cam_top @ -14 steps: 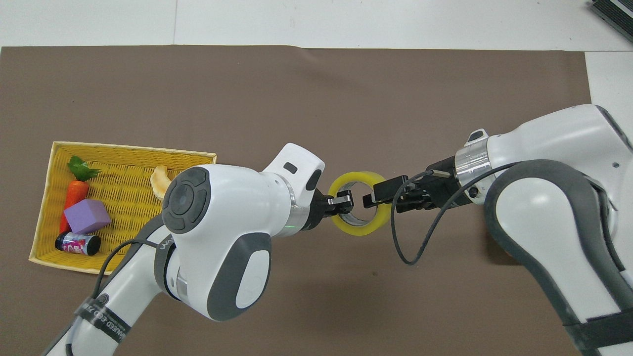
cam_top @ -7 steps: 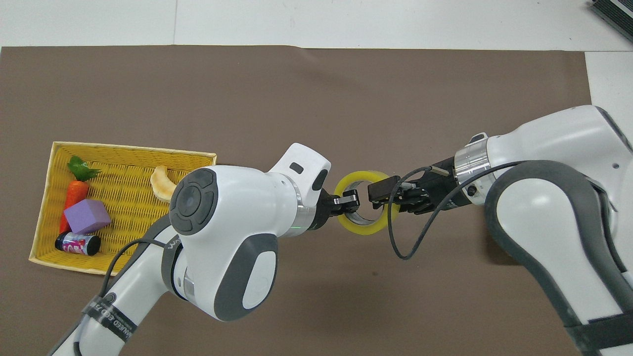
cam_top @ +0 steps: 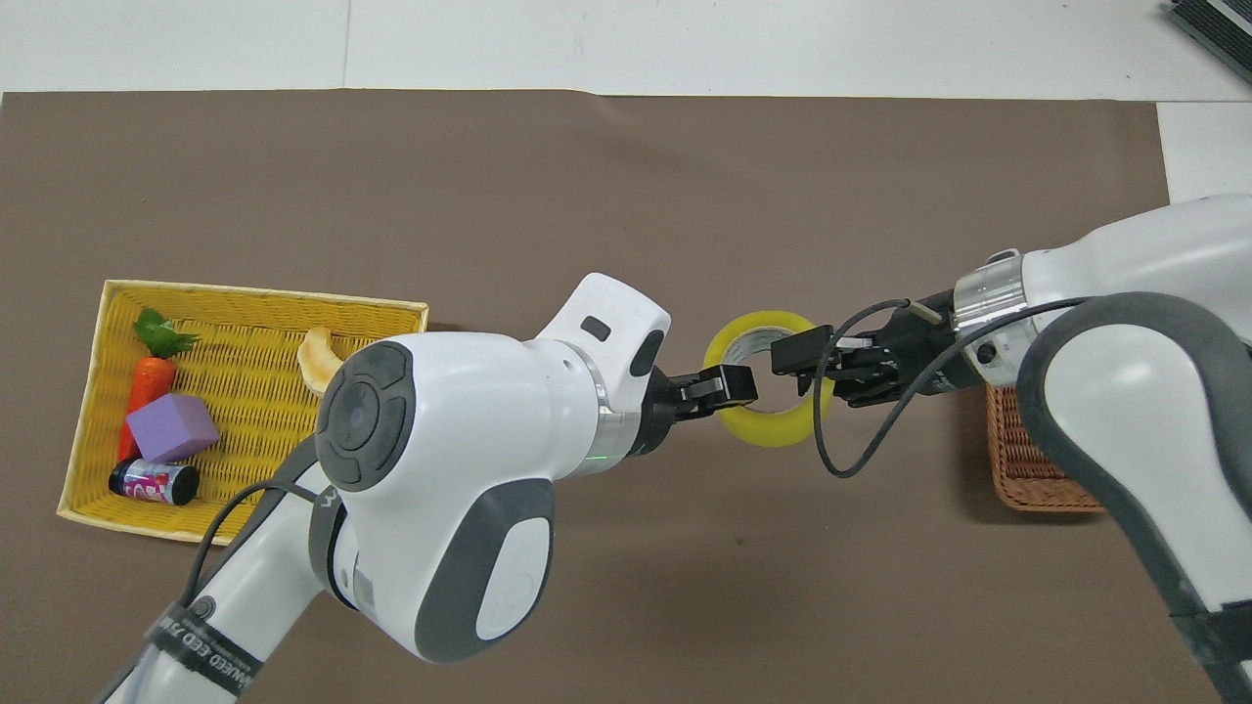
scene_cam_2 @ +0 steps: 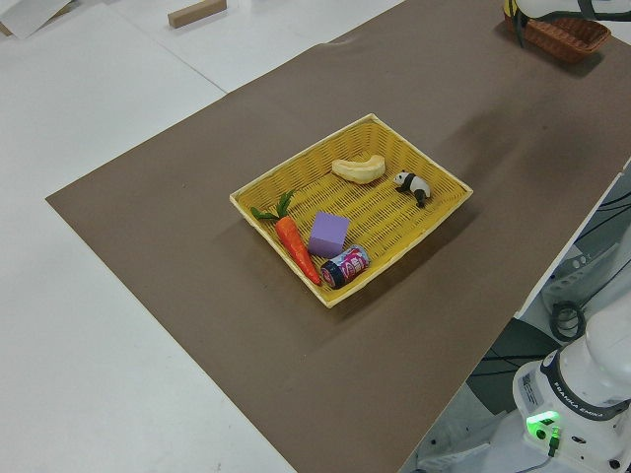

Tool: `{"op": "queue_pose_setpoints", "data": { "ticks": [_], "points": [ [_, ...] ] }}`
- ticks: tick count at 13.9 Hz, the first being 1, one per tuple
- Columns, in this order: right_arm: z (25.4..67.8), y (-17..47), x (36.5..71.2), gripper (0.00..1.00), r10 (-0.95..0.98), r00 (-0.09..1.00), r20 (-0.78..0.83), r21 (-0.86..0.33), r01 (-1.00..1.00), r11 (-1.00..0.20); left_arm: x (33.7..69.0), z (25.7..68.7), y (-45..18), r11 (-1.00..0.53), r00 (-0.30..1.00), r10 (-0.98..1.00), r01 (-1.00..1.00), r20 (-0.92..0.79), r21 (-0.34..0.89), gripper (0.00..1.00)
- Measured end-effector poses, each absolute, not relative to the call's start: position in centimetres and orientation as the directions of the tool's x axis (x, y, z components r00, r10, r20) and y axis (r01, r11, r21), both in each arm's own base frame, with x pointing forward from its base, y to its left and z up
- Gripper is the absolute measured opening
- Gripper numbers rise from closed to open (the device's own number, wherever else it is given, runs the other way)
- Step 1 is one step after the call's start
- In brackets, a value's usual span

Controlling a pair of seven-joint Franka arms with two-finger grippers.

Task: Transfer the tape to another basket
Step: 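Carry the tape to the basket with the right gripper while the left gripper withdraws, then lower the tape into the wicker basket and open the right gripper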

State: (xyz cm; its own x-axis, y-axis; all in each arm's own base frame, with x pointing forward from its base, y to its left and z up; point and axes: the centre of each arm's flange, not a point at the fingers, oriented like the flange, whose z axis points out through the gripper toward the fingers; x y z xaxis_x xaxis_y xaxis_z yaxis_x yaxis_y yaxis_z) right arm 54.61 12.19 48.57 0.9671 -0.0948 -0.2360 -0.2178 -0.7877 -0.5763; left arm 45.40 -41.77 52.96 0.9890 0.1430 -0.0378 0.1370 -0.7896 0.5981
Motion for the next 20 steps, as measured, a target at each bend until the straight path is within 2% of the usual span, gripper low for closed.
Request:
{"op": "queue_pose_setpoints", "data": {
  "ticks": [1, 3, 8, 11, 14, 17, 20],
  "points": [
    [48.4, 10.1, 55.1, 0.02, -0.119, 0.971, -0.208, -0.525, -0.214, -0.824, 45.7, 53.4, -40.9, -0.788, 0.987, 0.154, 0.145, -0.037, 0.598, 0.99],
    [47.6, 5.5, 55.9, 0.02, -0.149, 0.976, -0.160, -0.414, -0.203, -0.887, 46.9, 54.1, -38.4, -0.792, 0.982, 0.177, 0.178, -0.059, 0.584, 1.00],
    [44.2, -8.7, 56.6, 0.02, -0.113, 0.991, -0.075, -0.230, -0.127, -0.965, 49.7, 53.6, -32.7, -0.794, 0.954, 0.275, 0.298, -0.124, 0.530, 1.00],
    [41.9, -14.5, 56.5, 0.02, -0.081, 0.996, -0.046, -0.193, -0.089, -0.977, 51.6, 52.4, -28.0, -0.862, 0.953, 0.287, 0.300, -0.093, 0.409, 1.00],
    [40.3, -17.1, 56.3, 0.02, -0.076, 0.996, -0.045, -0.169, -0.082, -0.982, 53.4, 51.9, -22.2, -0.929, 0.974, 0.220, 0.224, -0.045, 0.296, 1.00],
    [39.9, -17.2, 56.5, 0.02, -0.079, 0.996, -0.041, -0.166, -0.084, -0.983, 55.5, 54.3, -14.9, -0.964, 0.994, 0.110, 0.108, -0.004, 0.242, 1.00],
    [39.6, -17.1, 56.8, 0.33, -0.076, 0.996, -0.035, -0.163, -0.081, -0.983, 56.3, 55.8, -9.5, -0.993, 0.999, 0.034, 0.030, 0.032, 0.114, 1.00]
  ]
}}
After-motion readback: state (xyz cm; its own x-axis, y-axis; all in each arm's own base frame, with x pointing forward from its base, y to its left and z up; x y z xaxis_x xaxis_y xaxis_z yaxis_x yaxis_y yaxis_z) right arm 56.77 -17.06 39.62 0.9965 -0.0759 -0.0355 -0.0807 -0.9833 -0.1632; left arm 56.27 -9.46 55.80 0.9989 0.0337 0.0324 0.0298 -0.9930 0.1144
